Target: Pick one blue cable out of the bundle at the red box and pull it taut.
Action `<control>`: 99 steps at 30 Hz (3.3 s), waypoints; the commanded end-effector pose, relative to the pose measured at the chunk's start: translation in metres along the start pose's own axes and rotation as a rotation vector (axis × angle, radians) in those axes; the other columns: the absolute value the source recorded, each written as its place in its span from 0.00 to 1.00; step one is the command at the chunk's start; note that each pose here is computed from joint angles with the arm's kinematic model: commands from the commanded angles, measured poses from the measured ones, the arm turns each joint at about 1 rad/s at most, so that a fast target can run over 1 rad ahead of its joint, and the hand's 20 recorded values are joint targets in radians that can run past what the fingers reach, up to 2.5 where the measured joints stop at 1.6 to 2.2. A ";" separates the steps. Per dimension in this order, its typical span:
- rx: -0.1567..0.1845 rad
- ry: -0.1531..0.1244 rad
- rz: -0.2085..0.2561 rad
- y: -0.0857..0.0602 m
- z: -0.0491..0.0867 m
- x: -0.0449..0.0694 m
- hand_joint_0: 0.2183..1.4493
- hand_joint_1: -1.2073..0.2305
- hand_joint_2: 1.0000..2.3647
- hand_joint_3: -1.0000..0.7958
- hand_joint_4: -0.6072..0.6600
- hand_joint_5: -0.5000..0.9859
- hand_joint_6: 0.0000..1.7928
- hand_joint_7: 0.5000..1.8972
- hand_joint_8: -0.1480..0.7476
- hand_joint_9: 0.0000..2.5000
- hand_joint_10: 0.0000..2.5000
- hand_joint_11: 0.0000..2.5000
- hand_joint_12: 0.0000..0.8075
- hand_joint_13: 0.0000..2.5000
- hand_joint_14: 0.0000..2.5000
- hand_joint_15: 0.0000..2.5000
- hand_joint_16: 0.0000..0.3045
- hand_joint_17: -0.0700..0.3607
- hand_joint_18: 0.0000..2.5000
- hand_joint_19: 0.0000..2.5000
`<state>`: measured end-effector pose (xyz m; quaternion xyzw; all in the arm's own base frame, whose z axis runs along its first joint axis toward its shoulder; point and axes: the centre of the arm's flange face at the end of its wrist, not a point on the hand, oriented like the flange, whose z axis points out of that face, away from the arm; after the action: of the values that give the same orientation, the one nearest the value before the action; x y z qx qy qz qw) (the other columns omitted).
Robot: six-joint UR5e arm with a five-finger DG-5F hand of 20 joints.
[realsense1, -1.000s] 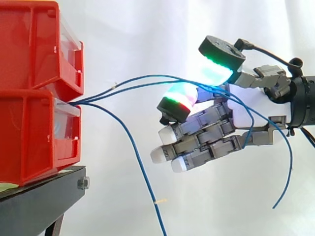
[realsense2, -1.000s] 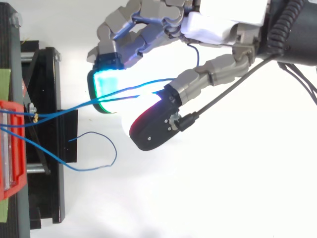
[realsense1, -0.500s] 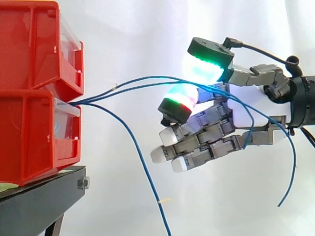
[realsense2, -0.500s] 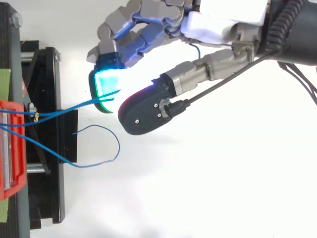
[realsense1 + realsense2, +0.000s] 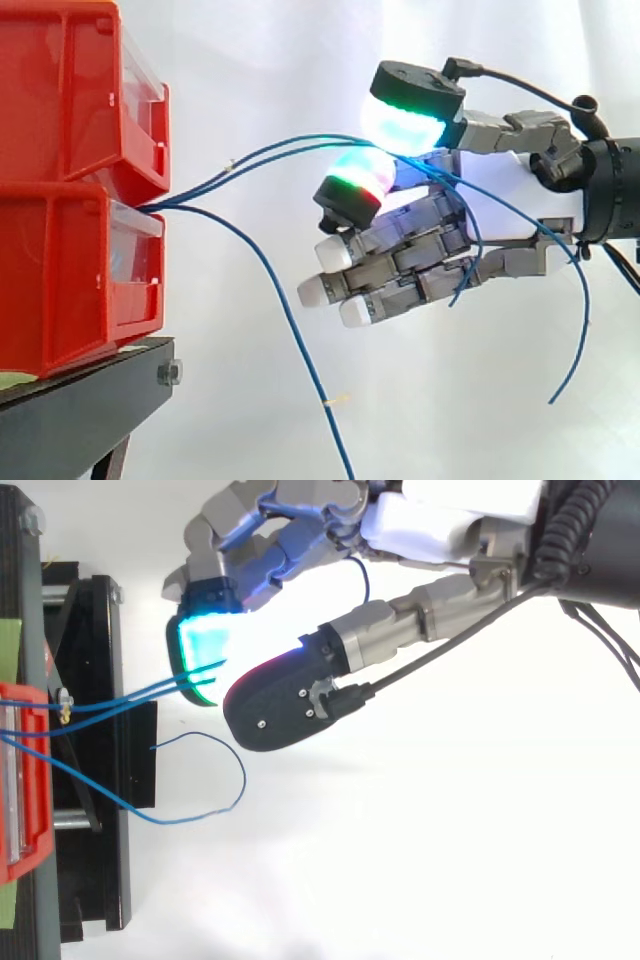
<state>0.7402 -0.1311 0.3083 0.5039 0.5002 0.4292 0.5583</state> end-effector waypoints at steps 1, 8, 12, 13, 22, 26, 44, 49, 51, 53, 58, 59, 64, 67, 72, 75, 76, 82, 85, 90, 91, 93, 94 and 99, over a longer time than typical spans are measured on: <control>-0.002 0.000 -0.002 0.001 0.001 0.000 0.33 0.23 0.01 0.45 0.53 0.24 0.48 0.45 0.50 0.29 0.00 0.14 0.46 0.16 0.00 0.07 0.18 0.45 0.15 0.09; 0.010 0.002 0.001 0.000 -0.001 0.000 0.38 0.18 0.01 0.41 0.47 0.22 0.50 0.42 0.49 0.27 0.00 0.14 0.46 0.16 0.00 0.07 0.18 0.45 0.15 0.08; 0.015 0.001 0.000 0.000 -0.001 -0.001 0.39 0.17 0.01 0.39 0.48 0.22 0.50 0.42 0.48 0.26 0.00 0.13 0.46 0.15 0.00 0.07 0.18 0.45 0.16 0.08; 0.014 0.002 0.000 0.000 -0.001 0.000 0.39 0.17 0.01 0.38 0.48 0.22 0.50 0.41 0.48 0.26 0.00 0.14 0.46 0.15 0.00 0.07 0.18 0.45 0.16 0.08; 0.014 0.002 0.000 0.000 -0.001 0.000 0.41 0.16 0.00 0.31 0.51 0.21 0.50 0.40 0.47 0.25 0.00 0.13 0.46 0.15 0.00 0.06 0.18 0.45 0.16 0.07; 0.016 0.002 0.000 -0.001 -0.001 0.000 0.37 0.13 0.00 0.28 0.52 0.21 0.49 0.40 0.46 0.25 0.00 0.13 0.46 0.15 0.00 0.07 0.18 0.45 0.15 0.08; 0.016 0.002 0.000 -0.001 -0.001 0.000 0.13 0.31 0.00 0.28 0.61 0.24 0.47 0.30 0.57 0.28 0.00 0.14 0.55 0.16 0.00 0.08 0.24 0.54 0.16 0.10; 0.014 0.002 0.000 0.000 -0.001 0.000 0.20 0.41 0.00 0.28 0.57 0.25 0.45 0.36 0.53 0.29 0.00 0.14 0.51 0.15 0.00 0.08 0.21 0.50 0.14 0.11; 0.014 0.002 0.000 0.000 -0.001 0.000 0.22 0.42 0.00 0.28 0.56 0.25 0.45 0.38 0.52 0.29 0.00 0.14 0.49 0.15 0.00 0.08 0.20 0.49 0.13 0.11; 0.015 0.001 0.000 0.000 -0.001 -0.001 0.26 0.41 0.00 0.30 0.54 0.25 0.45 0.41 0.51 0.30 0.00 0.14 0.47 0.15 0.00 0.08 0.19 0.47 0.12 0.11; 0.014 0.002 0.000 -0.001 -0.001 0.000 0.28 0.36 0.01 0.36 0.55 0.25 0.45 0.44 0.51 0.30 0.00 0.14 0.47 0.15 0.00 0.08 0.18 0.46 0.12 0.11; 0.013 0.002 0.000 0.000 0.000 0.000 0.28 0.36 0.01 0.36 0.55 0.25 0.46 0.45 0.51 0.30 0.00 0.14 0.46 0.15 0.00 0.08 0.18 0.46 0.12 0.11; 0.011 0.002 0.000 0.001 -0.001 0.000 0.30 0.32 0.01 0.40 0.55 0.25 0.47 0.45 0.51 0.30 0.00 0.14 0.46 0.15 0.00 0.08 0.18 0.45 0.13 0.11; 0.014 0.002 0.000 0.000 -0.001 0.000 0.30 0.31 0.01 0.41 0.56 0.24 0.47 0.44 0.51 0.30 0.00 0.14 0.46 0.15 0.00 0.08 0.18 0.45 0.13 0.11; 0.013 0.002 0.000 0.001 -0.001 0.000 0.25 0.35 0.00 0.30 0.57 0.24 0.47 0.39 0.52 0.30 0.00 0.14 0.48 0.15 0.00 0.08 0.19 0.47 0.14 0.11; 0.013 0.002 0.000 0.001 -0.001 0.000 0.24 0.36 0.00 0.28 0.58 0.24 0.47 0.38 0.53 0.30 0.00 0.14 0.48 0.15 0.00 0.08 0.19 0.47 0.14 0.11; 0.013 0.002 0.000 0.001 -0.001 0.000 0.24 0.36 0.00 0.28 0.58 0.24 0.47 0.38 0.53 0.30 0.00 0.14 0.48 0.15 0.00 0.08 0.19 0.47 0.14 0.11; 0.013 0.002 0.000 0.001 -0.001 0.000 0.29 0.33 0.01 0.36 0.57 0.25 0.47 0.44 0.51 0.30 0.00 0.14 0.46 0.15 0.00 0.07 0.18 0.45 0.13 0.11; 0.014 0.002 0.000 0.000 -0.001 0.000 0.30 0.32 0.01 0.39 0.57 0.25 0.47 0.44 0.52 0.30 0.00 0.14 0.46 0.16 0.00 0.08 0.18 0.45 0.13 0.11; 0.013 0.002 0.000 0.001 -0.001 0.000 0.30 0.30 0.01 0.45 0.55 0.25 0.48 0.44 0.52 0.31 0.00 0.14 0.46 0.16 0.00 0.08 0.18 0.45 0.14 0.10; 0.016 0.001 0.000 -0.001 -0.001 -0.001 0.30 0.29 0.01 0.47 0.55 0.25 0.48 0.45 0.52 0.31 0.00 0.14 0.46 0.16 0.00 0.08 0.18 0.45 0.14 0.10; 0.015 0.001 0.000 0.000 -0.001 -0.001 0.30 0.28 0.02 0.48 0.54 0.25 0.48 0.45 0.52 0.31 0.00 0.14 0.46 0.17 0.00 0.08 0.18 0.45 0.15 0.10; 0.015 0.001 0.000 0.000 -0.001 -0.001 0.31 0.27 0.02 0.49 0.54 0.25 0.48 0.45 0.52 0.31 0.00 0.14 0.46 0.17 0.00 0.07 0.18 0.45 0.15 0.09; 0.019 0.003 -0.001 0.000 -0.001 0.000 0.31 0.25 0.02 0.51 0.55 0.25 0.48 0.48 0.50 0.31 0.00 0.14 0.46 0.18 0.00 0.08 0.18 0.45 0.16 0.09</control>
<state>0.7389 -0.1312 0.3081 0.5082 0.5046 0.4252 0.5535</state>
